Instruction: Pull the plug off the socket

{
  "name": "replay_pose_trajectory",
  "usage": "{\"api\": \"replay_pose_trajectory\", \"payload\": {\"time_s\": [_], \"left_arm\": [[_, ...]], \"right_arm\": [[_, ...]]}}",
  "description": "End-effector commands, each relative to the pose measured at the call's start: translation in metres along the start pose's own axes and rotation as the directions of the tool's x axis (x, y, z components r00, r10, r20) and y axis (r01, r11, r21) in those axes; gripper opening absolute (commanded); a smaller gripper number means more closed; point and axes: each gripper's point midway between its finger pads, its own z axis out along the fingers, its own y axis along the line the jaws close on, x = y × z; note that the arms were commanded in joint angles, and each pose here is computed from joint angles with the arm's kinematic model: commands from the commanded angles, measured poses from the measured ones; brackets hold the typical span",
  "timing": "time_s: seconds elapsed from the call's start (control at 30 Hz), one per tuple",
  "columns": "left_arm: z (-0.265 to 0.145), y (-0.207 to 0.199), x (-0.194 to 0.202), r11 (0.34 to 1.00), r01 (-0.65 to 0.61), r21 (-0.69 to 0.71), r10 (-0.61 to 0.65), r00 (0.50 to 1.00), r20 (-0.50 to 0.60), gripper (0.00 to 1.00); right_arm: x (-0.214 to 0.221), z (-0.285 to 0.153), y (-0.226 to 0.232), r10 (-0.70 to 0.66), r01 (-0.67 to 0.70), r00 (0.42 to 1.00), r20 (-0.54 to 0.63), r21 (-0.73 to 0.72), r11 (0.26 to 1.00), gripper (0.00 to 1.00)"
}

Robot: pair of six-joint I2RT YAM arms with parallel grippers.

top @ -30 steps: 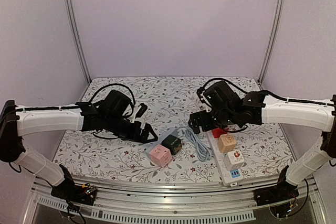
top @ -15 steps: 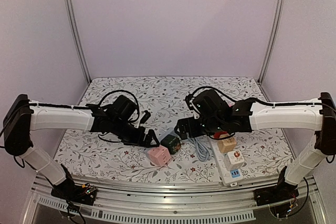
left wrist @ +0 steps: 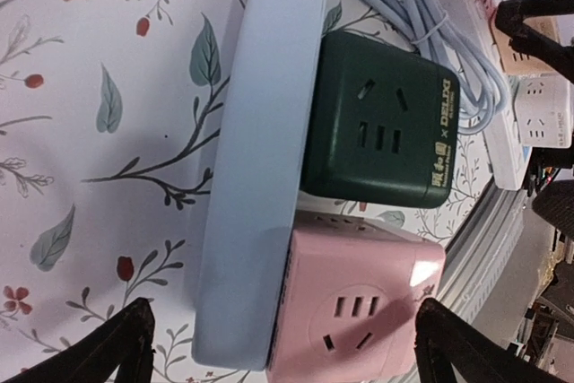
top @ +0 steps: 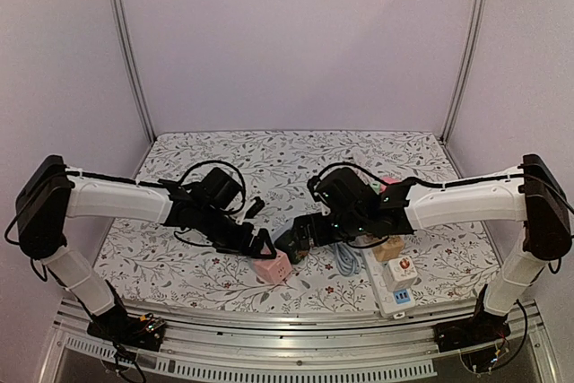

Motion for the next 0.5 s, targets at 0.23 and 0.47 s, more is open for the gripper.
{"api": "replay_pose_trajectory", "payload": {"time_s": [0.23, 0.47], "left_arm": [[0.009, -0.013, 0.009, 0.99, -0.132, -0.055, 0.128, 0.989, -0.068, 1.0], [0.015, -0.003, 0.014, 0.975, -0.171, -0.142, 0.156, 0.982, -0.111, 1.0]], "right_arm": [[0.003, 0.0, -0.006, 0.005, -0.005, 1.0, 0.02, 0.026, 1.0, 0.99], [0.001, -0.006, -0.011, 0.009, -0.01, 0.999, 0.039, 0.042, 0.999, 0.99]]}}
